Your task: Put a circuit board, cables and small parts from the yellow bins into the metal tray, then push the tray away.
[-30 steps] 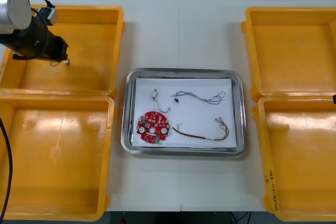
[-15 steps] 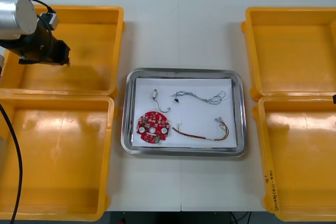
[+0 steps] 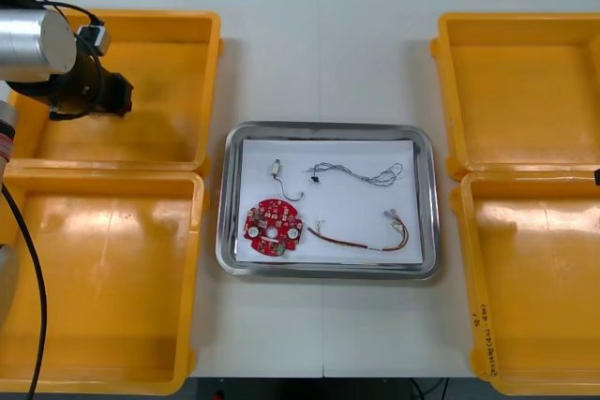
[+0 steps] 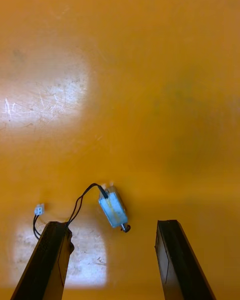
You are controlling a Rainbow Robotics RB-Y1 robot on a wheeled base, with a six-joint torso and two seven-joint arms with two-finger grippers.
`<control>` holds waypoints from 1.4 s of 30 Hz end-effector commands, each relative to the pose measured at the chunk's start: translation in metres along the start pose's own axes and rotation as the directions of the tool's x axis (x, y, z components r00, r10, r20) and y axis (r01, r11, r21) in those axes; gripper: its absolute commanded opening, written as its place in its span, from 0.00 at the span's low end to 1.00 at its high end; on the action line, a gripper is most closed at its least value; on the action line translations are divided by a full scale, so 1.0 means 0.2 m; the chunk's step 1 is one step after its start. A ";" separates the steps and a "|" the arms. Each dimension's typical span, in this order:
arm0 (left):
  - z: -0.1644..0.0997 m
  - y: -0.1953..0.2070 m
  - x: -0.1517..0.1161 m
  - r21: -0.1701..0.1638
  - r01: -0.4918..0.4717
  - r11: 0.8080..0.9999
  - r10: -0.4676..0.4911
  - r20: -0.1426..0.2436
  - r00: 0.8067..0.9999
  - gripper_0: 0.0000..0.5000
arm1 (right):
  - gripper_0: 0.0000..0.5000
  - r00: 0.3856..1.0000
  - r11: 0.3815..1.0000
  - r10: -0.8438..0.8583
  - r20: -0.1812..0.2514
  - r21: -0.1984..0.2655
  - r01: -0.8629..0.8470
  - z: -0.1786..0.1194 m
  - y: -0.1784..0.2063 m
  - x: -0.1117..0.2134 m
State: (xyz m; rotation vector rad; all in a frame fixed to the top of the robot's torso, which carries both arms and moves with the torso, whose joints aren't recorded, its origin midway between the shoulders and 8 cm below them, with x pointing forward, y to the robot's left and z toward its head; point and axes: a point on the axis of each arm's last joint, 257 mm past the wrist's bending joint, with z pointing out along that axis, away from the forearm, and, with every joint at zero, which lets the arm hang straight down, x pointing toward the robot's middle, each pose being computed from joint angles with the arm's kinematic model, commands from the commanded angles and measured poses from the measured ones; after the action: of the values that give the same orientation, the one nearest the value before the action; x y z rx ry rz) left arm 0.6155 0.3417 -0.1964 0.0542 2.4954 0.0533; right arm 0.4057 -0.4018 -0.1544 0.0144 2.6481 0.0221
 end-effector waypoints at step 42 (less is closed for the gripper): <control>0.04 -0.10 -0.15 0.086 0.160 0.983 -0.167 0.080 0.983 0.00 | 1.00 0.998 0.998 -0.047 0.038 0.039 0.045 -0.09 -0.06 -0.05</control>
State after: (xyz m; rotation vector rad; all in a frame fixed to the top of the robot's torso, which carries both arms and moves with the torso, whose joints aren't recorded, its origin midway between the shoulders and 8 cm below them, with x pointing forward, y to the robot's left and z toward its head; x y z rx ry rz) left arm 0.6275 0.3401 -0.2129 0.0037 2.4607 -0.0209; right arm 0.4057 -0.4018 -0.1545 0.0144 2.6481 0.0221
